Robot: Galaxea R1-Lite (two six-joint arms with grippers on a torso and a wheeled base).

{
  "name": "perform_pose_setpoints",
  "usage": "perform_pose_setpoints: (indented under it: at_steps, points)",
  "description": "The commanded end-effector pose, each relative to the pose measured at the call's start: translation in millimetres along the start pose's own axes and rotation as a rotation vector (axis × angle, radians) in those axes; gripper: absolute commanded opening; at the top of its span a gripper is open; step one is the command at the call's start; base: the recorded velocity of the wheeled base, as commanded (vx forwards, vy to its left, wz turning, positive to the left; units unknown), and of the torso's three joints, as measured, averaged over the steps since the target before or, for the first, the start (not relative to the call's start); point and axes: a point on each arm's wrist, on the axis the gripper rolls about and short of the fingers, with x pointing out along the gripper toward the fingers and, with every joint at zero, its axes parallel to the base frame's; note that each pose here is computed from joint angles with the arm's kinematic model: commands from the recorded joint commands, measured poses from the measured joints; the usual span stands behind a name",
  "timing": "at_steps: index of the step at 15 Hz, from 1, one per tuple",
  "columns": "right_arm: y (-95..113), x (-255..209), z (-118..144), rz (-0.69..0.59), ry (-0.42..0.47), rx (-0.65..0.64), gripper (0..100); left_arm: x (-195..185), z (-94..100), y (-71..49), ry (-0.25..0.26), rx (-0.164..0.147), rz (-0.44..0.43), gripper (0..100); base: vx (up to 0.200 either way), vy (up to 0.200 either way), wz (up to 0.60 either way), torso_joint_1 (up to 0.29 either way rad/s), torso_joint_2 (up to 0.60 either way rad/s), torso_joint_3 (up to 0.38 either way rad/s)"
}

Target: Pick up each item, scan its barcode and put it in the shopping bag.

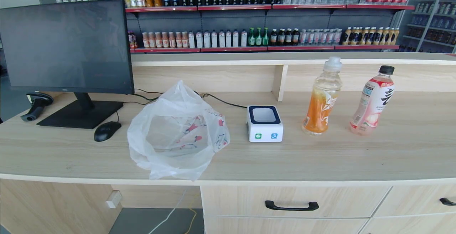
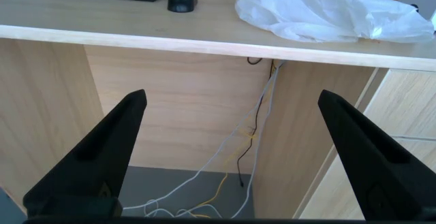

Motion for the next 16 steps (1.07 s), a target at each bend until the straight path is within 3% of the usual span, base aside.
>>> perform_pose_setpoints:
  at_steps: [1,4,8,11,14,16]
  points:
    - [1.4,7.1,37.0,0.013,-0.008,0.000,100,0.0,0.2,0.0,-0.002,0.000,0.000,100,0.000,0.000,0.00,0.000,0.00,0.000]
    - [2.1,34.4,81.2,0.039,-0.043,-0.006,100,0.0,0.2,0.0,-0.002,0.000,0.000,100,0.000,0.000,0.00,0.000,0.00,0.000]
    - [4.3,85.6,114.3,0.073,-0.079,-0.024,100,0.0,0.0,0.0,0.000,0.000,0.000,100,0.000,0.000,0.00,0.000,0.00,0.000]
    - [5.3,116.7,116.7,0.078,-0.127,-0.037,100,0.0,0.2,0.0,-0.002,0.000,0.000,100,0.000,0.000,0.00,0.000,0.00,0.000]
    - [10.6,165.2,116.9,0.181,-0.233,-0.112,100,0.0,0.0,0.0,0.000,0.000,0.000,100,0.000,0.000,0.00,0.000,0.00,0.000]
    - [11.1,186.2,108.5,0.187,-0.245,-0.113,100,0.0,0.0,0.0,0.000,0.000,0.000,100,0.000,0.000,0.00,0.000,0.00,0.000]
